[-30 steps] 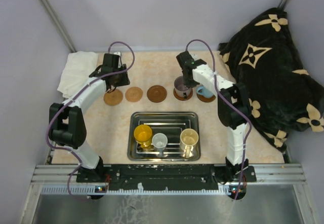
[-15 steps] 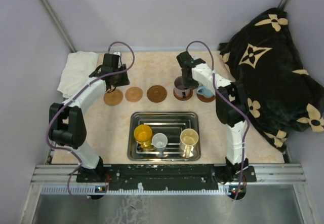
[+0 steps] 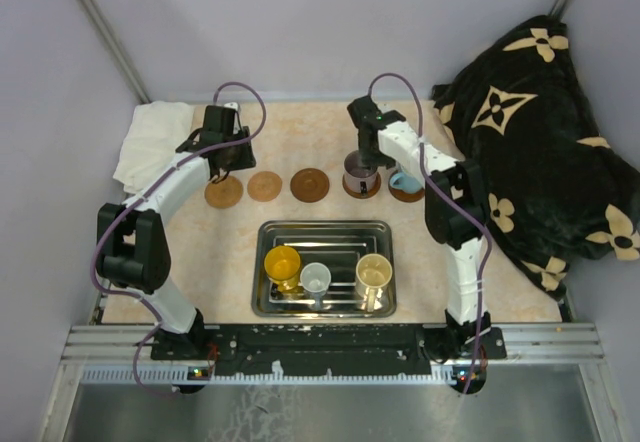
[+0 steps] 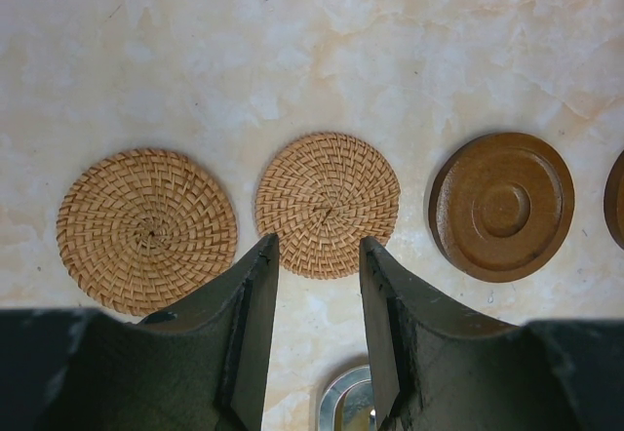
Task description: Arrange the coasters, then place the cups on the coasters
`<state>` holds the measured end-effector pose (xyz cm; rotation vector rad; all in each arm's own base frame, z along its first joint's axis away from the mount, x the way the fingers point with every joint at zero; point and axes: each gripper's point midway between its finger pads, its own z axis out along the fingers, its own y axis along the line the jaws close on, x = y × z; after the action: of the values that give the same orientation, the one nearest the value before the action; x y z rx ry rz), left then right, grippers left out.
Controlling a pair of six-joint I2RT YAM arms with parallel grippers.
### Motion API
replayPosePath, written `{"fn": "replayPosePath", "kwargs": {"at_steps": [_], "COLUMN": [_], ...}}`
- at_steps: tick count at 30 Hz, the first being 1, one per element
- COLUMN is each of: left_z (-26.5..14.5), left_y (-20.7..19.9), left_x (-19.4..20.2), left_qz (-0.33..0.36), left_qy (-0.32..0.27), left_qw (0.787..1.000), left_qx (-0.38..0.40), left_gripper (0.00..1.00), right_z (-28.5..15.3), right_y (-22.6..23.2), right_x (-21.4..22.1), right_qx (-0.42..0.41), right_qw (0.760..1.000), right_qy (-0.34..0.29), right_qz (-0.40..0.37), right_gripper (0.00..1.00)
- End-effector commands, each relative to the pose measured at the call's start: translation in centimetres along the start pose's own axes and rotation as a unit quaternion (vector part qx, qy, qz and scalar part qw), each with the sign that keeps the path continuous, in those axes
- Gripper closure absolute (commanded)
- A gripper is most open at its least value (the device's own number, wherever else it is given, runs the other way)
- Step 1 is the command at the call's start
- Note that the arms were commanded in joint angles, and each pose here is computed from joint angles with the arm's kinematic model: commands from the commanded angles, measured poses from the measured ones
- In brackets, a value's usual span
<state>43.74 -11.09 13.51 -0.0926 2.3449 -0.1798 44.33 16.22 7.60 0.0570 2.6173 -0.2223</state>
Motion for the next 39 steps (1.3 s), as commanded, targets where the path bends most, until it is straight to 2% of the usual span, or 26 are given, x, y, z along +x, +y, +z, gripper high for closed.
{"fn": "replayPosePath", "kwargs": {"at_steps": [1,11,17,23,32,39], "left_z": [-0.2,-0.2,-0.2,-0.3,-0.3,-1.3], "left_y": [-0.2,-0.2,-0.3,-0.3,-0.2,-0.4], "left_x": [-0.2,-0.3,-0.5,-0.6,-0.5,-0.9], "left_qz": [0.005,0.004,0.002,-0.002,-0.002,-0.006], "left_qy": [-0.006,-0.006,-0.009,-0.011,-0.011,-0.019], "left_qw": [1.0,1.0,1.0,1.0,1.0,1.0], "left_qx": [0.005,0.005,0.005,0.005,0.003,0.008], "left_gripper": [0.54,0.55,0.54,0.54,0.54,0.54], "right_z": [-2.3,-3.9,-7.5,-11.2,-13.9,-16.5], "right_y": [0.1,-0.1,0.4,2.2,3.0,1.3], "right_x": [-5.1,-6.6,-8.6,-8.8,-6.1,0.9], "right_qx": [-0.003,-0.01,-0.027,-0.027,-0.07,-0.084], "right_qw": [0.997,0.995,0.988,0.98,0.98,0.985], "right_qy": [-0.067,-0.094,-0.152,-0.194,-0.177,-0.12], "right_qz": [0.022,0.028,0.019,-0.032,-0.06,-0.088], "right_gripper": [0.51,0.5,0.49,0.49,0.49,0.49]}}
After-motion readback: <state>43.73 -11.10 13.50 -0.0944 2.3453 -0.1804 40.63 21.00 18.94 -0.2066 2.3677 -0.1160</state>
